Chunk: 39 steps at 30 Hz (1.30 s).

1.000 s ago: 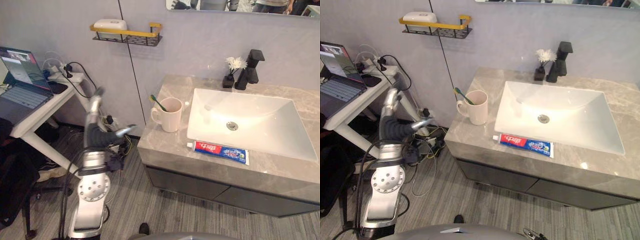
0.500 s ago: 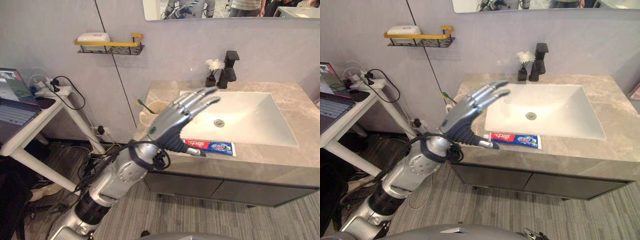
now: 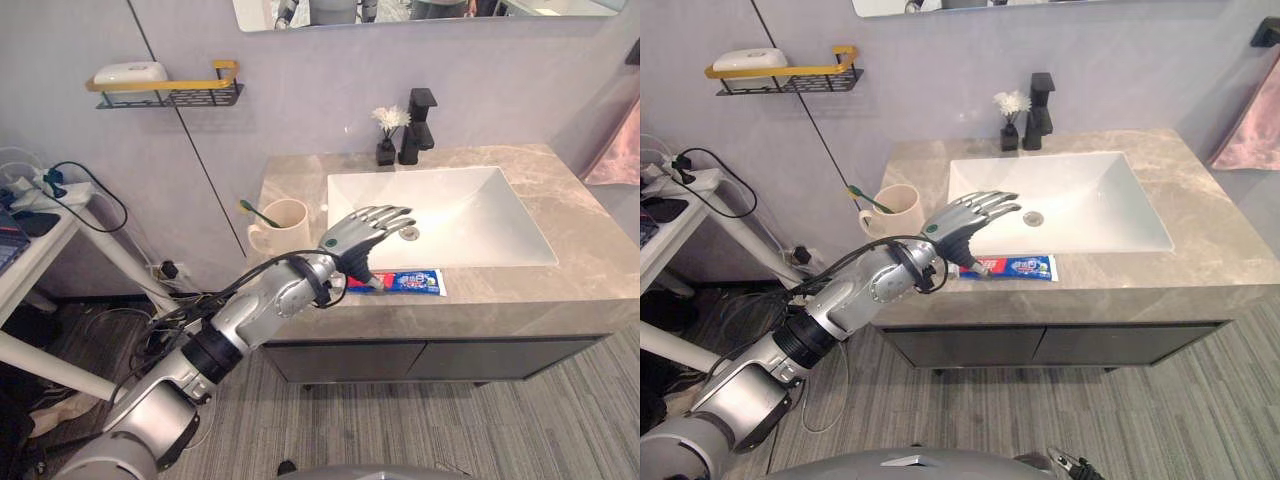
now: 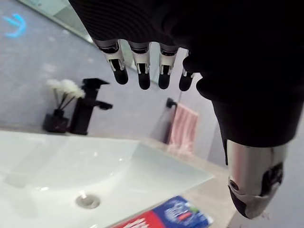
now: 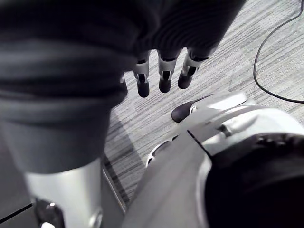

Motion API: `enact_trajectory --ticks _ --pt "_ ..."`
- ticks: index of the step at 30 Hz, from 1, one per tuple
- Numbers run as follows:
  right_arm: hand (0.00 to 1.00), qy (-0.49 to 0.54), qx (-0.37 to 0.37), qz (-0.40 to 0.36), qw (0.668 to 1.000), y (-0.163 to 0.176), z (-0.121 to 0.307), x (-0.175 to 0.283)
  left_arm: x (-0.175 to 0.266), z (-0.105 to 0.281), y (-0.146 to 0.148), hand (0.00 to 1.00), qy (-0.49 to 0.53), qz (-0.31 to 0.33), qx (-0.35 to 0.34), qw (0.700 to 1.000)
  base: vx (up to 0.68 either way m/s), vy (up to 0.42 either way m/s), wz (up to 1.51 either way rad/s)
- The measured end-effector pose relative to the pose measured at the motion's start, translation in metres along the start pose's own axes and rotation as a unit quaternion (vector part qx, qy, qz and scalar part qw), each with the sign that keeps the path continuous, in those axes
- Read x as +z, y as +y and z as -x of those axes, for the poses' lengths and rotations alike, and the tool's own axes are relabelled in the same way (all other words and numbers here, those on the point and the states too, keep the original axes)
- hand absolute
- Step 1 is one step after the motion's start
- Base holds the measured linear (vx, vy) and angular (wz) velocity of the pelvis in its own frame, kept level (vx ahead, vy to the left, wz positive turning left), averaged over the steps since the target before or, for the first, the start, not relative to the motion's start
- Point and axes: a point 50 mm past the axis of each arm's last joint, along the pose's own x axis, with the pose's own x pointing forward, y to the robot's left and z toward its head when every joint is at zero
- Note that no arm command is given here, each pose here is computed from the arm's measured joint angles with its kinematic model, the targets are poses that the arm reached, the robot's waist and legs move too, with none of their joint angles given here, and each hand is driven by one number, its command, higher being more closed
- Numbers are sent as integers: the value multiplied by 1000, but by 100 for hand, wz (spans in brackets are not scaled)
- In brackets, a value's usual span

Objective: Organize washtable

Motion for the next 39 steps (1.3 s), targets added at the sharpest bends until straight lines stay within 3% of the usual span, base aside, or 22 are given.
enact_trajectory --ticks 24,25,39 --pt "0 -33 6 -9 999 5 0 13 -37 7 -36 0 110 41 -72 990 10 -4 1" --pt "0 -34 7 -9 999 5 0 13 -37 7 -37 100 112 43 -72 990 0 0 0" --pt "0 -31 9 -11 999 10 0 10 -38 5 -42 100 122 78 -75 987 4 -1 -2"
